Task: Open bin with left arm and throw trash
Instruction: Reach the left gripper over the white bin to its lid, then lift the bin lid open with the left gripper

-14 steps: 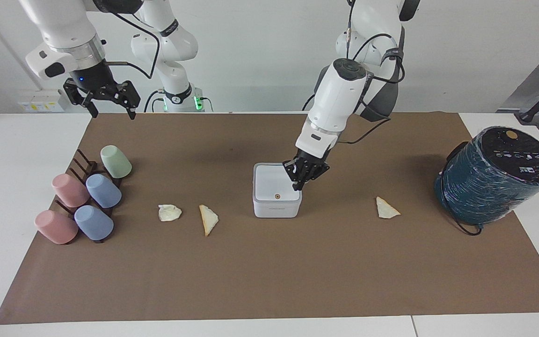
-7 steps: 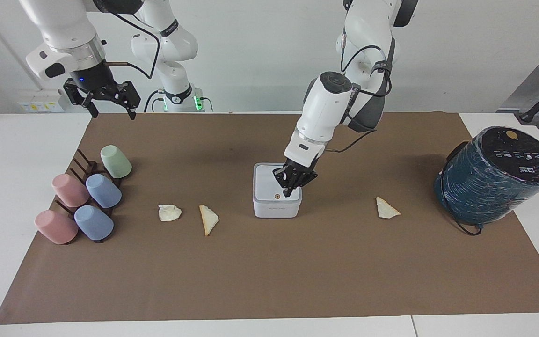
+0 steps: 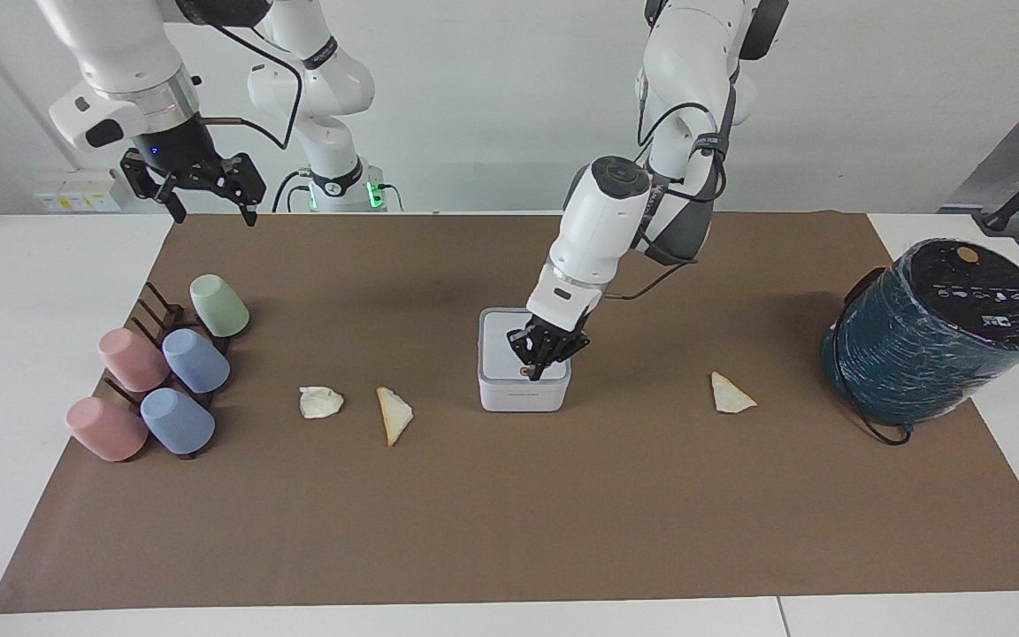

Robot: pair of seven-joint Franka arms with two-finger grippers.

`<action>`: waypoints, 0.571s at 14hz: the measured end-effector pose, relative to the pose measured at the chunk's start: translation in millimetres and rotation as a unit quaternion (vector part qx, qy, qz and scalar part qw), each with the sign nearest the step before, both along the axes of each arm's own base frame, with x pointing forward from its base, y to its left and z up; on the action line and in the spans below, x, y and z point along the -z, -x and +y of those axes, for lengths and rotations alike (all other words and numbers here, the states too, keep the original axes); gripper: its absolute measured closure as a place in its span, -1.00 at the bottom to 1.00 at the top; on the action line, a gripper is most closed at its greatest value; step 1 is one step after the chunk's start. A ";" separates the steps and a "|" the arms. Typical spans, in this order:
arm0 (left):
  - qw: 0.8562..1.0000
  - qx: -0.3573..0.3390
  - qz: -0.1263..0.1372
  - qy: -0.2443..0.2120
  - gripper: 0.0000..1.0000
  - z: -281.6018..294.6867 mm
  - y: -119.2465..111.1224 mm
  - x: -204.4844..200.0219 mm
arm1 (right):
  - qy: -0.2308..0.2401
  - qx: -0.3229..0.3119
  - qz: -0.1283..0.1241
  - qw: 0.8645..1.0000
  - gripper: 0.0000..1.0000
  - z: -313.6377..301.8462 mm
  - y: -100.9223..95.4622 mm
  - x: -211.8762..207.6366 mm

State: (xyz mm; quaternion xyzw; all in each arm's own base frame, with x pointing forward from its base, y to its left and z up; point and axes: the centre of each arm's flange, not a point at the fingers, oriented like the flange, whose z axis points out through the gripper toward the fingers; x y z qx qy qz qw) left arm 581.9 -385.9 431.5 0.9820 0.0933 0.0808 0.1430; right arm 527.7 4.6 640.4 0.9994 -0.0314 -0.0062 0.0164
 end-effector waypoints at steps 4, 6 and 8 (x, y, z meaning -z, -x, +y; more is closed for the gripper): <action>1.000 0.003 0.005 -0.003 0.98 -4.0 2.4 8.4 | 0.000 0.000 0.000 1.000 -1.00 0.0 0.0 0.0; 1.000 0.002 0.004 -0.003 0.98 -3.7 4.2 17.6 | 0.000 0.000 0.000 1.000 -1.00 0.0 0.0 0.1; 1.000 0.001 -0.003 0.001 0.98 -3.6 4.4 20.2 | 0.000 0.000 0.000 1.000 -1.00 0.0 0.0 0.1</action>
